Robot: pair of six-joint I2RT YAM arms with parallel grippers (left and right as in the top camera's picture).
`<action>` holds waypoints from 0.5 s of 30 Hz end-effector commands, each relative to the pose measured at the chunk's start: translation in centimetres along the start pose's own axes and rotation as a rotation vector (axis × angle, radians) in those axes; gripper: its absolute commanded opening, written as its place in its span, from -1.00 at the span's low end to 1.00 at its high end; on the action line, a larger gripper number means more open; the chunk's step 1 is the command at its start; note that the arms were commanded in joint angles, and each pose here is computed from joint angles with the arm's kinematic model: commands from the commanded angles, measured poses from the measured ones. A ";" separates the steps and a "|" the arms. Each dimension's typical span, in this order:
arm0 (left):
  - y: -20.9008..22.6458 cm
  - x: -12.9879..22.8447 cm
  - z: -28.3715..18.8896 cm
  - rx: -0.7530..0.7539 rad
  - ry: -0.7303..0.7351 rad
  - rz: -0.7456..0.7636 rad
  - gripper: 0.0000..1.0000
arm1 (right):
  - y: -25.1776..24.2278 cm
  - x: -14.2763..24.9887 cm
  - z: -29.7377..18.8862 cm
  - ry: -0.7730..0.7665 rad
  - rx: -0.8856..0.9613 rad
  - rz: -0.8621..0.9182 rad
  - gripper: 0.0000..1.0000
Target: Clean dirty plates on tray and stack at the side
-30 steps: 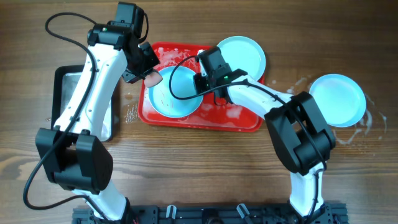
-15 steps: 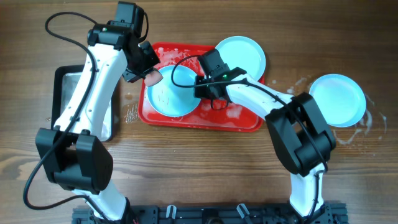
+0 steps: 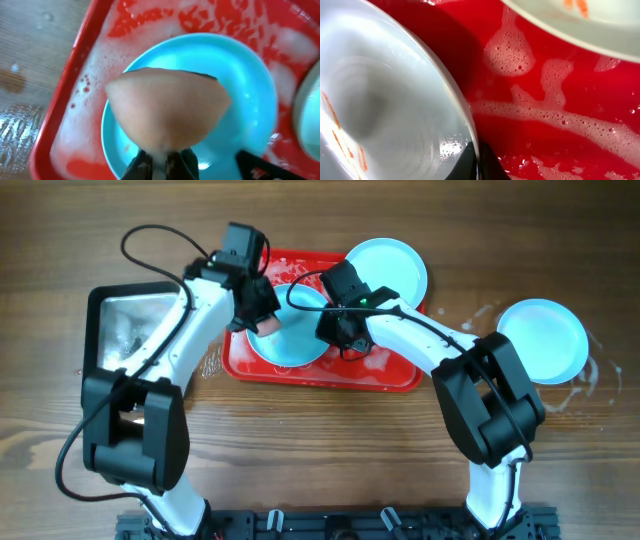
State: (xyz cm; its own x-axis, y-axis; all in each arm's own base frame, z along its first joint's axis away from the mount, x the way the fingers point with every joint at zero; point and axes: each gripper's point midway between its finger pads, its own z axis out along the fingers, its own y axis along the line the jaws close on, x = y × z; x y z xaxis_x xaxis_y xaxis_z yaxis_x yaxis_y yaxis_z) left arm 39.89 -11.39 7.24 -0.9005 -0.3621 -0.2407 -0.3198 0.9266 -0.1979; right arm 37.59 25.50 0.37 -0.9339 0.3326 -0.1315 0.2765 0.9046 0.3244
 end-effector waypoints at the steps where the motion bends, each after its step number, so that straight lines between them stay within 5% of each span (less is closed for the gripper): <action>1: -0.3 1.1 1.7 0.026 -0.018 0.257 -0.92 | -1.5 -0.4 0.6 -0.032 0.053 0.028 -0.91; 7: -0.3 2.9 3.7 0.045 -0.012 0.462 -0.92 | -1.1 -0.3 0.6 -0.024 0.033 0.002 -0.91; 15: 0.3 3.0 6.0 0.010 -0.012 0.447 -0.92 | -0.5 -0.1 0.6 -0.009 0.004 0.000 -0.91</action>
State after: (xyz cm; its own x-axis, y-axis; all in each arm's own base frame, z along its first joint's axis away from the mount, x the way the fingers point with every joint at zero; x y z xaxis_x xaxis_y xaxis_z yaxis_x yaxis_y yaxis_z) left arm 38.53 -13.01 2.12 -0.9469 0.0607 -0.3156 0.0977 0.9899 -0.1028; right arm 38.08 25.72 0.47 -0.9304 0.3343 -0.1505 0.2689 0.9013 0.3396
